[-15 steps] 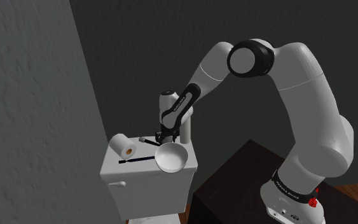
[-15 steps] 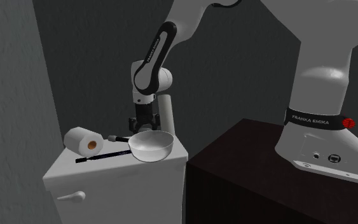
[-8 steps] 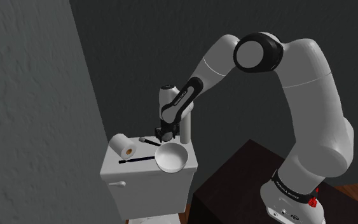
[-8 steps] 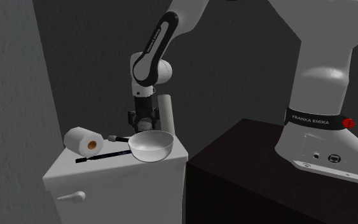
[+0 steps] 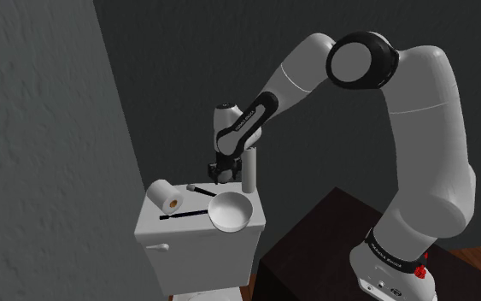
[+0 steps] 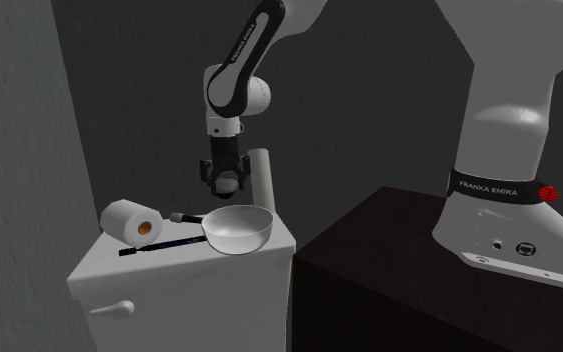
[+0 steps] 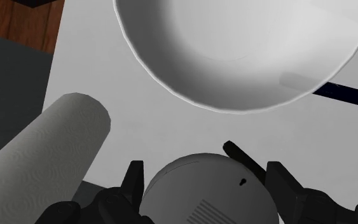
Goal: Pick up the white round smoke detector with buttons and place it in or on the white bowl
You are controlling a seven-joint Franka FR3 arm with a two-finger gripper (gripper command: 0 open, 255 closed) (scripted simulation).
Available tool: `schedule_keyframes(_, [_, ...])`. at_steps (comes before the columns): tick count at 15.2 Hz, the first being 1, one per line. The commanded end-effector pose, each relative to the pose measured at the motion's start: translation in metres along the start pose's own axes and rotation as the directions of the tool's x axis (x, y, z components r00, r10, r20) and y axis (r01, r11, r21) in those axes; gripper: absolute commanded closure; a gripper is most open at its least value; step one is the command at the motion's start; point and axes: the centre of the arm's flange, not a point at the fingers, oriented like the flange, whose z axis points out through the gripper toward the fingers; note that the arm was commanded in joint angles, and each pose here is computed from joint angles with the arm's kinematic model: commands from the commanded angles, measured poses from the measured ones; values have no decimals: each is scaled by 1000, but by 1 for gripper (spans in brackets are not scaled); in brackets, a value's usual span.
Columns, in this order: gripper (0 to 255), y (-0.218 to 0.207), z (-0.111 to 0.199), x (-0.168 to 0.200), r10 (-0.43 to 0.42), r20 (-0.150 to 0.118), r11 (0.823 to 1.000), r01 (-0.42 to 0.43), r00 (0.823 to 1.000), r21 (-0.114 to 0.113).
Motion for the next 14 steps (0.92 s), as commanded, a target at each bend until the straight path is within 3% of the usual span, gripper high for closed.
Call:
schedule_keyframes(1, [255,1,-11,0,0,0,1000,0,1000,0])
schedule_keyframes(12, [255,1,-69,-2,0,0,1000,0,1000,0])
schedule_keyframes(14, [255,-4,-70,-28,0,0,1000,0,1000,0])
